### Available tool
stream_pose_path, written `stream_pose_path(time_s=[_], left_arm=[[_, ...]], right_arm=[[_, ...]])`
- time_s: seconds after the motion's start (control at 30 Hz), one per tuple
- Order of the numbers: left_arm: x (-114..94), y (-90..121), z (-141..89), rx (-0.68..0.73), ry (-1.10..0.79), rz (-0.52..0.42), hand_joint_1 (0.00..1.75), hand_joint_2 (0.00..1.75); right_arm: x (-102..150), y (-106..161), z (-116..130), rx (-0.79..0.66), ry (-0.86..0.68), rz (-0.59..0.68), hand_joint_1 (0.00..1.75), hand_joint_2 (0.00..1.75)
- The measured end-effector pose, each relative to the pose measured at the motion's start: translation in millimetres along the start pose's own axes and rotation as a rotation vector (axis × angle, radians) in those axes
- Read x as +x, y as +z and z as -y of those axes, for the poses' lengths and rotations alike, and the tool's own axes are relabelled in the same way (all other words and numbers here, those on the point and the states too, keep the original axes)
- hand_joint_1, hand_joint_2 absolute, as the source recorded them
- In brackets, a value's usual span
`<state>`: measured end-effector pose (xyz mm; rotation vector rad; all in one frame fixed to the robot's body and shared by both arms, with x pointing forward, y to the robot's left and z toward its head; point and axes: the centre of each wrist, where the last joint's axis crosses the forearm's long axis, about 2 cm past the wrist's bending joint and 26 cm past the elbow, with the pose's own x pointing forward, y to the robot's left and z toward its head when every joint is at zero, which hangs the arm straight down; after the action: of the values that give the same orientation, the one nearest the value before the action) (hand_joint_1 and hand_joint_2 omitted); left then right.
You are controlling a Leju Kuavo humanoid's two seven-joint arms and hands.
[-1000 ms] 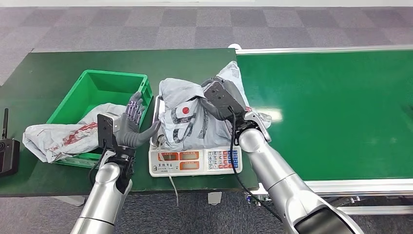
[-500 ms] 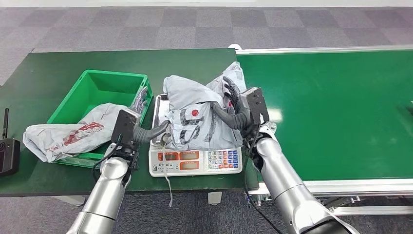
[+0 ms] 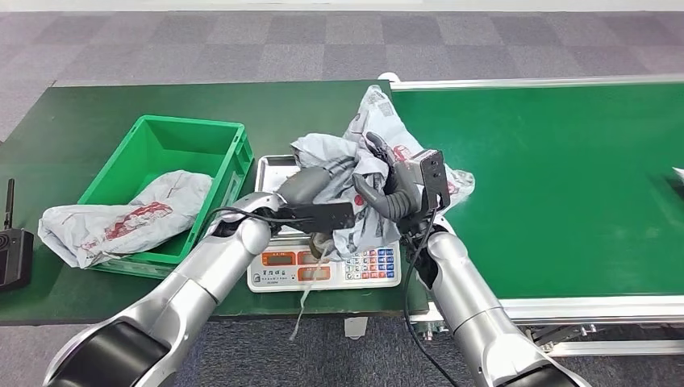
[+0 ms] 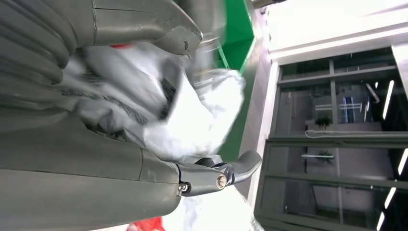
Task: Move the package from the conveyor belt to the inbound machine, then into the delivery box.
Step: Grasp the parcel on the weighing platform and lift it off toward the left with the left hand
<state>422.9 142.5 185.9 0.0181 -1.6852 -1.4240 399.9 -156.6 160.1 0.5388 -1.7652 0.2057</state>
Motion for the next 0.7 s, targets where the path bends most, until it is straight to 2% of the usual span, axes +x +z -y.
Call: stream_pose_path(time_s=[0.07, 0.2, 0.3, 0.4, 0.6, 0.7], left_arm=[[2, -8, 8, -0.167, -0.026, -0.002, 0.0, 1.75], [2, -12, 28, -0.4, -0.034, -0.025, 1.75, 1.75], [0, -12, 31, -0.46, -0.038, -0.04, 1.75, 1.75], [-2, -12, 28, -0.453, -0.054, -0.048, 1.75, 1.75], [-3, -13, 22, -0.335, -0.099, -0.023, 1.75, 1.75], [-1, -14, 11, -0.257, -0.131, -0.004, 1.75, 1.75]], right_arm=[[1, -1, 0, -0.003, -0.002, 0.0, 0.0, 1.75], [4, -4, 1, -0.008, -0.006, 0.002, 0.0, 1.75], [5, -4, 2, -0.013, -0.013, 0.006, 0.0, 1.75], [4, -3, 3, -0.021, -0.018, 0.014, 0.0, 1.75], [2, 2, 8, -0.047, -0.014, 0.015, 0.0, 1.75], [-1, 7, 11, -0.054, -0.02, 0.017, 0.0, 1.75]])
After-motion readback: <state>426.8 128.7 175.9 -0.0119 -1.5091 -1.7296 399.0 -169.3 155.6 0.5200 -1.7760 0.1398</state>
